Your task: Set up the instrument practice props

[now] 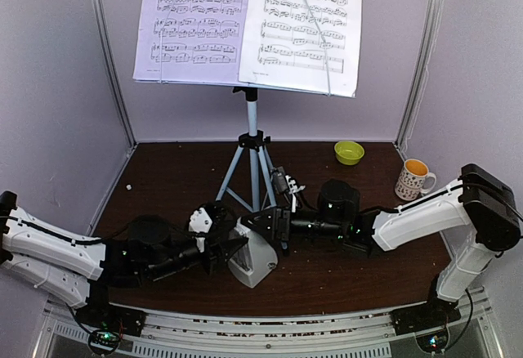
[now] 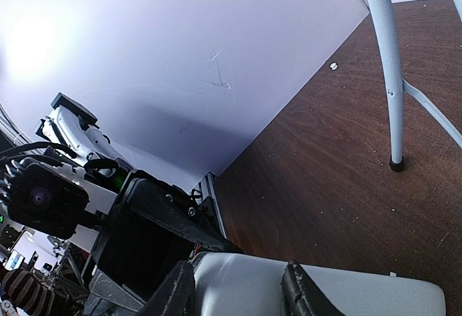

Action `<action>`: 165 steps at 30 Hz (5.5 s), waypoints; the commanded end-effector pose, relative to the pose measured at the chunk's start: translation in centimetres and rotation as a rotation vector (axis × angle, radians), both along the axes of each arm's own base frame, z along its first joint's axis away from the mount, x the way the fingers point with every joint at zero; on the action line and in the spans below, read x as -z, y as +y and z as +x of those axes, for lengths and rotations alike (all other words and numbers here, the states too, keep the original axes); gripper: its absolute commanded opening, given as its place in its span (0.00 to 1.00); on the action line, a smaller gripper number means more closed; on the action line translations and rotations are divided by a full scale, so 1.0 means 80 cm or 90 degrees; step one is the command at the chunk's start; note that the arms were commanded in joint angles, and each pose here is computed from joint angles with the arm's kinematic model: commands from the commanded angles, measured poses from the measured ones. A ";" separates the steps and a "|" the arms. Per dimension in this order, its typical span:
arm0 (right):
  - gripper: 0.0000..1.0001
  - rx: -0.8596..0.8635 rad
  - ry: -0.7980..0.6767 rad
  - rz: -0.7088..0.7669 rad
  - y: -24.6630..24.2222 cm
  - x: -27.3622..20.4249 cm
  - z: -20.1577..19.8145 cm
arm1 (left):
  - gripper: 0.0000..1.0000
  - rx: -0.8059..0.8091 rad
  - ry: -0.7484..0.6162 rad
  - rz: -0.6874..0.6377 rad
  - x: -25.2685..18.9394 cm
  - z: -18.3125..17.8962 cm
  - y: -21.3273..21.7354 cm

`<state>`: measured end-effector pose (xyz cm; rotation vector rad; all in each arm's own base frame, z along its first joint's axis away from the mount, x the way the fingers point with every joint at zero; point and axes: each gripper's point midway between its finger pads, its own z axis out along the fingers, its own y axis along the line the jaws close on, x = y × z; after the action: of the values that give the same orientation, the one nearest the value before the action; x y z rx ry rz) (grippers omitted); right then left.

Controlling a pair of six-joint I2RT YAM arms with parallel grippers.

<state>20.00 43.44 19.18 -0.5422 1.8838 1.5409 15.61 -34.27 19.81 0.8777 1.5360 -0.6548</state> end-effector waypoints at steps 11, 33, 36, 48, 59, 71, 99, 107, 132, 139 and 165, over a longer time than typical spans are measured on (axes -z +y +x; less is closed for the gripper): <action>0.45 0.062 0.128 -0.312 -0.082 0.183 0.003 | 0.43 0.025 -0.072 0.071 -0.016 0.000 -0.028; 0.44 0.056 0.111 -0.319 -0.076 0.178 -0.001 | 0.61 -0.119 0.007 0.026 -0.033 0.013 -0.025; 0.45 0.056 0.112 -0.319 -0.076 0.178 0.000 | 0.62 -0.136 0.012 0.017 -0.032 0.015 -0.014; 0.45 0.057 0.111 -0.321 -0.076 0.179 0.001 | 0.58 -0.106 0.027 0.016 -0.016 0.010 -0.018; 0.44 0.065 0.114 -0.334 -0.083 0.187 0.000 | 0.53 -0.119 0.032 0.042 -0.009 0.019 -0.023; 0.44 0.070 0.119 -0.348 -0.087 0.197 0.000 | 0.32 -0.094 0.005 0.026 -0.021 0.012 -0.017; 0.43 0.071 0.147 -0.377 -0.104 0.226 -0.002 | 0.18 -0.112 -0.032 -0.053 -0.021 0.001 0.038; 0.49 0.042 0.122 -0.334 -0.088 0.193 -0.005 | 0.19 -0.312 0.084 -0.039 -0.016 0.060 0.135; 0.81 0.000 0.060 -0.235 -0.048 0.103 -0.002 | 0.29 -0.594 0.429 0.143 0.116 0.221 0.287; 0.84 -0.001 0.038 -0.212 -0.043 0.072 0.001 | 0.30 -0.601 0.452 0.193 0.143 0.256 0.280; 0.96 -0.004 -0.024 -0.122 -0.055 -0.055 -0.011 | 0.64 -0.437 0.344 0.048 0.071 0.201 0.240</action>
<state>19.51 39.54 21.45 -0.6434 2.0560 1.3543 32.71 -12.51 13.25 0.0771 2.2847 -0.1953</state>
